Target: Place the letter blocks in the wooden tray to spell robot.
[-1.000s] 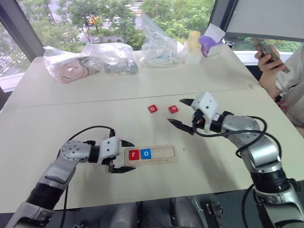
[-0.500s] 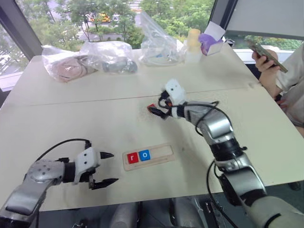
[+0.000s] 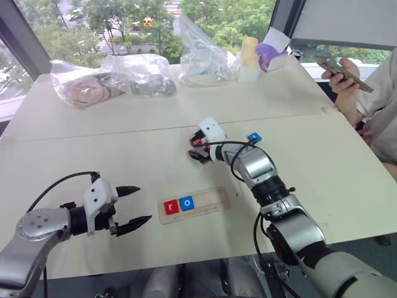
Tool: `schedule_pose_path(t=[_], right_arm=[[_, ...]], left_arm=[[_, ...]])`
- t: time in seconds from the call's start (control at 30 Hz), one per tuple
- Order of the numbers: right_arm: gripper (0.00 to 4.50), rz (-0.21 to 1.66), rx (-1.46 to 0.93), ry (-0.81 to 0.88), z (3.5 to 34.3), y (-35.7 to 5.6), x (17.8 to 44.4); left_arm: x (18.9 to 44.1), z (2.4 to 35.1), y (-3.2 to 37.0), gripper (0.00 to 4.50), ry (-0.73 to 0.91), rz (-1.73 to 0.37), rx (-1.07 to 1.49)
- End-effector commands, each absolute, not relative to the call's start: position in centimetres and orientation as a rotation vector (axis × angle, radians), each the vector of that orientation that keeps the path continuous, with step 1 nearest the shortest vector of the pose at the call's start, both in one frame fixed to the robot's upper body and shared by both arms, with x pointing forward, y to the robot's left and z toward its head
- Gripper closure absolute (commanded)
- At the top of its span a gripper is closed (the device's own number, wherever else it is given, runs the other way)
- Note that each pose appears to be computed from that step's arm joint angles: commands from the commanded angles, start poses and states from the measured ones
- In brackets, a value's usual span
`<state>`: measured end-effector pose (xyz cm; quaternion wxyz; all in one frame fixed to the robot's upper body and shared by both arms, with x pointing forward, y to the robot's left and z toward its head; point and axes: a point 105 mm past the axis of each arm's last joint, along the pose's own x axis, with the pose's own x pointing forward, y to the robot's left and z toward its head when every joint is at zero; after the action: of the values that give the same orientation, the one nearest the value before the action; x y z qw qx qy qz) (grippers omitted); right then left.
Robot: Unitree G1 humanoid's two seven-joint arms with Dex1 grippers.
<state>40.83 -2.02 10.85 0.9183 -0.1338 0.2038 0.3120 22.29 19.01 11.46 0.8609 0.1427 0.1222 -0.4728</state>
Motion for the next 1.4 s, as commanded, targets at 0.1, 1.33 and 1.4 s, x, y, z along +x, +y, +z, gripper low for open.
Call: schedule_pose_path(t=[0.1,1.33,1.4], right_arm=[[0.00,0.629,-0.288,0.377,11.6,-0.8,41.5],[3.39,0.398,-0.092,0.638,9.1,-14.1,23.5],[2.89,0.384,-0.059,0.630,9.1,-13.9,23.5]], left_arm=[[22.3,12.9,18.7,0.04,0.211,-0.987,0.283],[25.2,15.1,17.5,0.00,0.156,-1.124,0.294],[25.3,15.2,17.3,0.00,0.153,-1.124,0.294]])
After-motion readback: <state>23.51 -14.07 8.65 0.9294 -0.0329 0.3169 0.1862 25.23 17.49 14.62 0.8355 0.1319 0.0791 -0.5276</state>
